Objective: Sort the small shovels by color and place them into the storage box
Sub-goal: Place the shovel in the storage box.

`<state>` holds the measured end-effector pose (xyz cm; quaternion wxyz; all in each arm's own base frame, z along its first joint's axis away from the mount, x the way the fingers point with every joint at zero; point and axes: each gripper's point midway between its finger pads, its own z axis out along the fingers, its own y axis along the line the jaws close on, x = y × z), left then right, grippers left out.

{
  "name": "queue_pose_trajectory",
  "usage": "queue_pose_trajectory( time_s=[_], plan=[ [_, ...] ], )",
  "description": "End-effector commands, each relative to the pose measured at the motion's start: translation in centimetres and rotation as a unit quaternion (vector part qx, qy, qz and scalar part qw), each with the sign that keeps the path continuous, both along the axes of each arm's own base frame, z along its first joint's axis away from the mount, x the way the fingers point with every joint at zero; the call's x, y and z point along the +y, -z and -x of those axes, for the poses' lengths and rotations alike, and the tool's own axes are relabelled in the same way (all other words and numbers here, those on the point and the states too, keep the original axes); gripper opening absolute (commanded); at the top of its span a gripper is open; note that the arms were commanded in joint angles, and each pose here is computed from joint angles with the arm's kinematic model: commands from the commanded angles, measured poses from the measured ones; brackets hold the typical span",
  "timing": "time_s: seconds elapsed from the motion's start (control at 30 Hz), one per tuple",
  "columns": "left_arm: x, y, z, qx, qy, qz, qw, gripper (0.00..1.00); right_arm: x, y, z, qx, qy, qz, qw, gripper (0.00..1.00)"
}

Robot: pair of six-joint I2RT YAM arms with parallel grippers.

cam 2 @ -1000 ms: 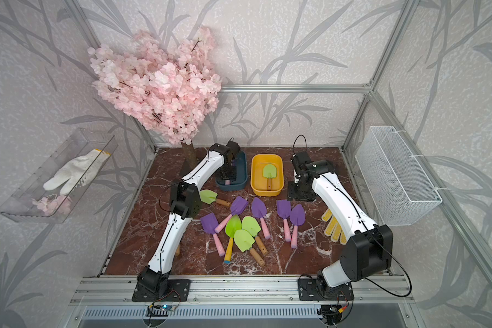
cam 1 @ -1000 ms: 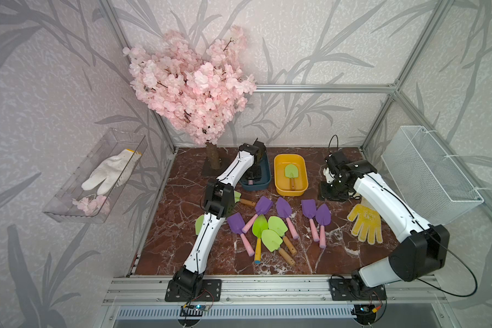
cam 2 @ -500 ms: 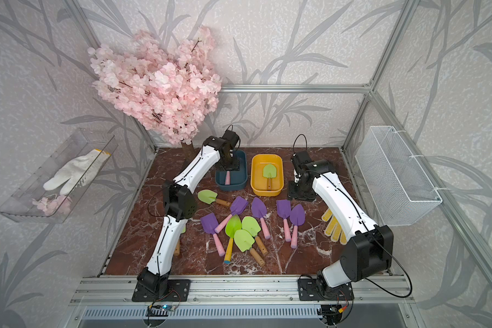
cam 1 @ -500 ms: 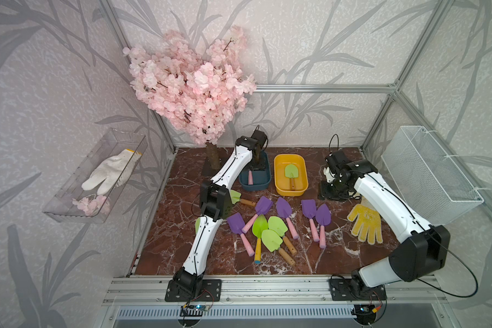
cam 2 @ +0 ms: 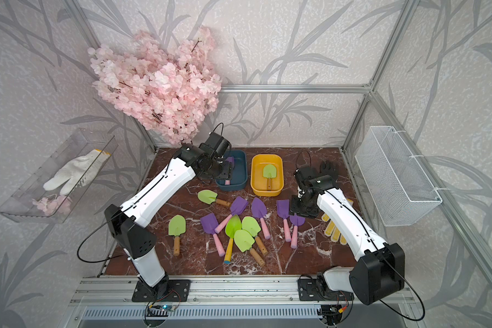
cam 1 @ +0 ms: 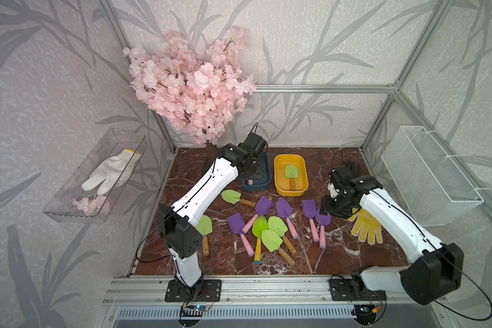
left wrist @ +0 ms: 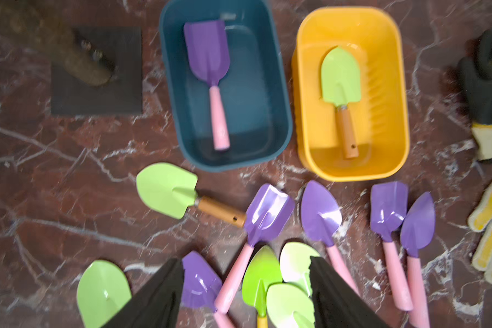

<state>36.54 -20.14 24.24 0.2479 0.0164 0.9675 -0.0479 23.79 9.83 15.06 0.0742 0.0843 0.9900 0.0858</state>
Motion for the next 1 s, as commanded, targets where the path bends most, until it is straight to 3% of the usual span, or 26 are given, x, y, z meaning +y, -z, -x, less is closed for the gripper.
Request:
queue_pose_trajectory(
  time_s=[0.0,0.2,0.4,0.97],
  plan=[
    [2.5,0.0,2.2,-0.014,-0.041,-0.003,0.999,0.73,-0.3,0.4,1.5,0.008,0.034,-0.005,0.999,0.56],
    [6.1,1.6,7.2,-0.001,-0.07,-0.008,0.998,0.74,-2.2,2.4,4.1,0.039,0.107,0.022,0.993,0.57],
    [8.5,2.4,10.1,0.003,-0.09,-0.015,0.996,0.74,-2.2,5.1,4.9,0.082,0.132,0.03,0.987,0.57],
    [10.1,4.7,12.1,0.017,-0.098,-0.031,0.995,0.74,-1.5,8.8,3.1,0.125,0.147,0.028,0.981,0.56]
  ],
)
